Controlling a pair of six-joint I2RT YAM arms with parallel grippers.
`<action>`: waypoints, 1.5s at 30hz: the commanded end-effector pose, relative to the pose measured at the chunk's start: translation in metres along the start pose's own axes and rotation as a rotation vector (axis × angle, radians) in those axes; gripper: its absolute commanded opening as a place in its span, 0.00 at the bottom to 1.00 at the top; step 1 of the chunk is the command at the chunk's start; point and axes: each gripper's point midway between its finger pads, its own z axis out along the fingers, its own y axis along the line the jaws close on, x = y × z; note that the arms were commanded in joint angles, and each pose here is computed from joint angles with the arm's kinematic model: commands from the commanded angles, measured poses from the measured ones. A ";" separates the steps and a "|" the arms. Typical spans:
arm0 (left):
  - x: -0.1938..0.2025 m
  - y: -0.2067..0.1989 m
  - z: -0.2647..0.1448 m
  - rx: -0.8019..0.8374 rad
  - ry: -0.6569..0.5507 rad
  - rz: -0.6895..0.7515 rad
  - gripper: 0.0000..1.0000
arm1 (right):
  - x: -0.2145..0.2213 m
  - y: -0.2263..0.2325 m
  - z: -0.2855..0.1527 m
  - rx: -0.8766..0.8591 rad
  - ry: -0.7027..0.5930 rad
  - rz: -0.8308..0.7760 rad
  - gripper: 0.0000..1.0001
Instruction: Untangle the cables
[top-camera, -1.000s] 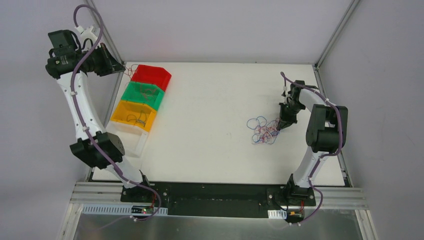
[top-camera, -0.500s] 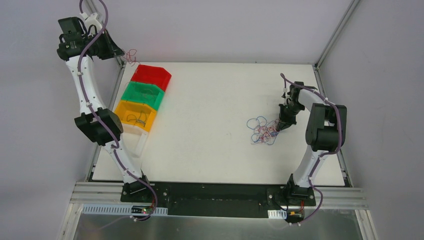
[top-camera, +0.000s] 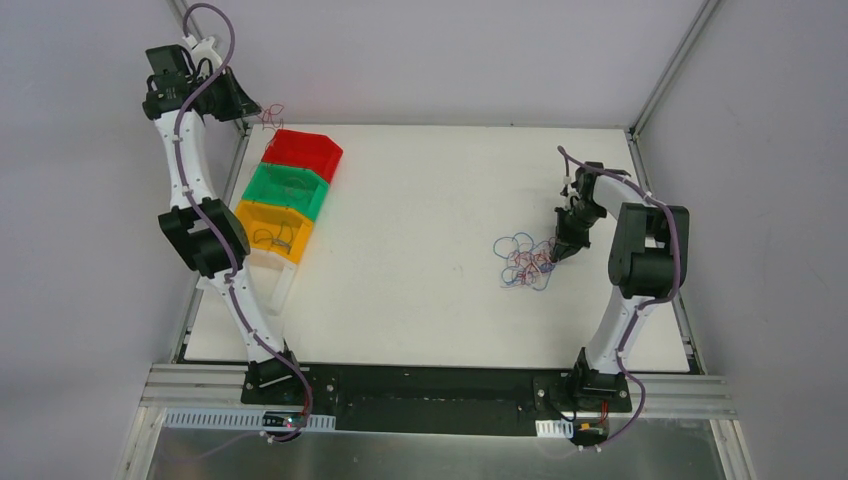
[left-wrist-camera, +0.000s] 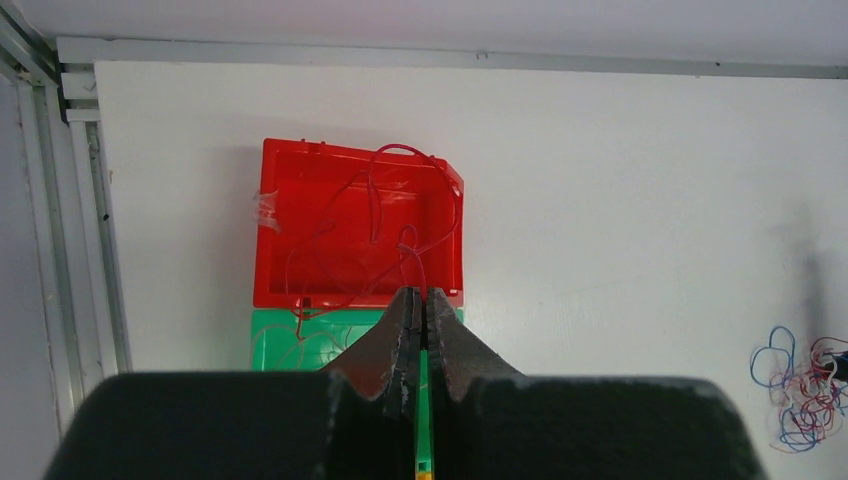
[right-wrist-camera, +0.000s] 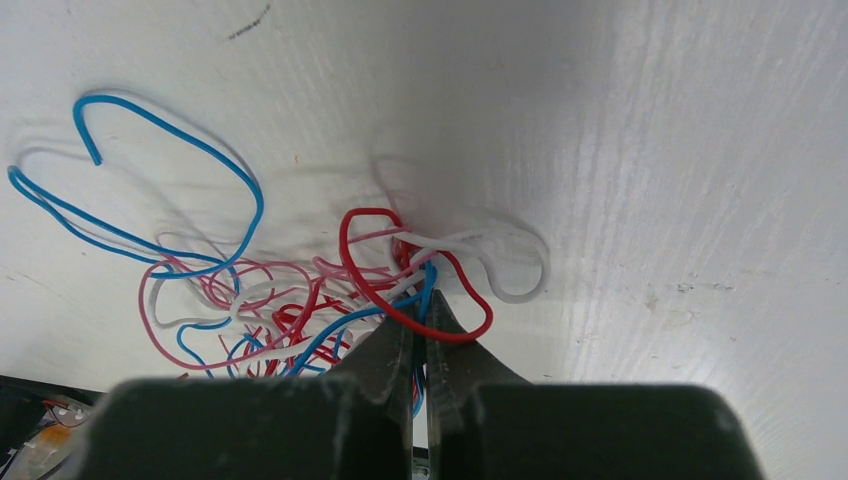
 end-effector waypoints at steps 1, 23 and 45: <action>-0.036 -0.016 -0.008 0.015 -0.108 0.046 0.00 | 0.000 0.004 -0.001 0.016 0.016 -0.001 0.00; -0.024 -0.007 0.024 0.044 -0.123 0.070 0.00 | -0.002 0.012 0.005 0.013 0.034 -0.023 0.00; 0.034 -0.049 0.018 0.091 0.024 0.130 0.60 | -0.001 0.054 -0.013 -0.217 0.047 -0.041 0.00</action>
